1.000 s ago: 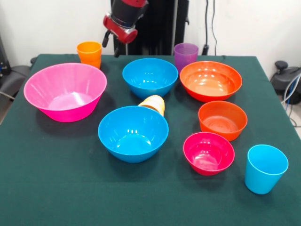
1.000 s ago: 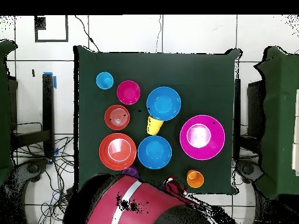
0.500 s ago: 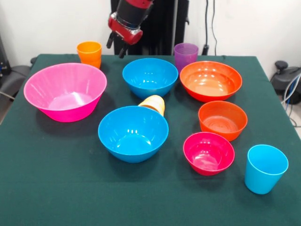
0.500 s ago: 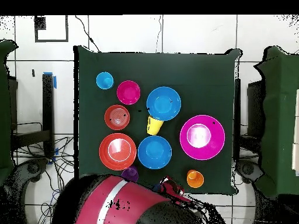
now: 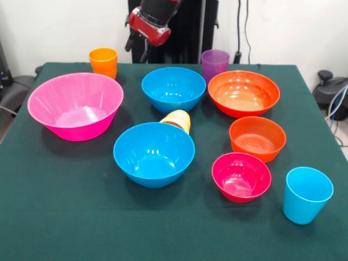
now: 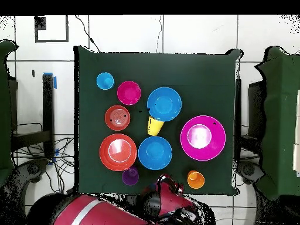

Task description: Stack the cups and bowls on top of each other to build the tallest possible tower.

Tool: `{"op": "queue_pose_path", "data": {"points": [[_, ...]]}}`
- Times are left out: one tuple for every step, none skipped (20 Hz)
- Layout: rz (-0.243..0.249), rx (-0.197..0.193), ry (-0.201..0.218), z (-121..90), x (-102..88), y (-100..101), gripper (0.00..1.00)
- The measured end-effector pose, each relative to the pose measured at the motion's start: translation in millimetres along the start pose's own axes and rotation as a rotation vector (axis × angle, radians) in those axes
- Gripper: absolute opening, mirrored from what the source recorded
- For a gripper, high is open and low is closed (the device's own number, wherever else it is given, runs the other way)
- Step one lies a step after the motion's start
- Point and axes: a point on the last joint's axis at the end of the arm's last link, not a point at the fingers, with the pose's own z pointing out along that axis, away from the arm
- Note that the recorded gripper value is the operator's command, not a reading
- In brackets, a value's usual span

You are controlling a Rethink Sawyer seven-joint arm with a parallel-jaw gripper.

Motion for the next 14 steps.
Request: {"op": "queue_pose_path", "data": {"points": [[0.002,0.002,0.001,-2.1,-1.2,-0.7,1.00],[0.005,0.006,0.003,-4.6,-2.9,-1.9,1.00],[0.008,0.010,0.005,-7.1,-4.6,-3.1,1.00],[0.015,0.016,0.012,-11.4,-7.9,-5.4,1.00],[0.019,0.019,0.015,-13.1,-9.6,-6.5,1.00],[0.023,0.021,0.019,-14.8,-11.5,-7.3,1.00],[0.026,0.023,0.021,-16.0,-12.9,-7.9,1.00],[0.027,0.024,0.025,-18.3,-15.8,-8.6,1.00],[0.027,0.024,0.026,-19.6,-17.6,-8.6,1.00],[0.025,0.023,0.028,-21.1,-19.9,-8.4,1.00],[0.023,0.022,0.028,-21.5,-20.9,-8.3,1.00],[0.021,0.022,0.028,-22.0,-22.2,-8.2,1.00],[0.016,0.018,0.023,-22.6,-25.5,-8.1,1.00],[0.014,0.016,0.019,-22.7,-27.5,-8.1,1.00]]}}
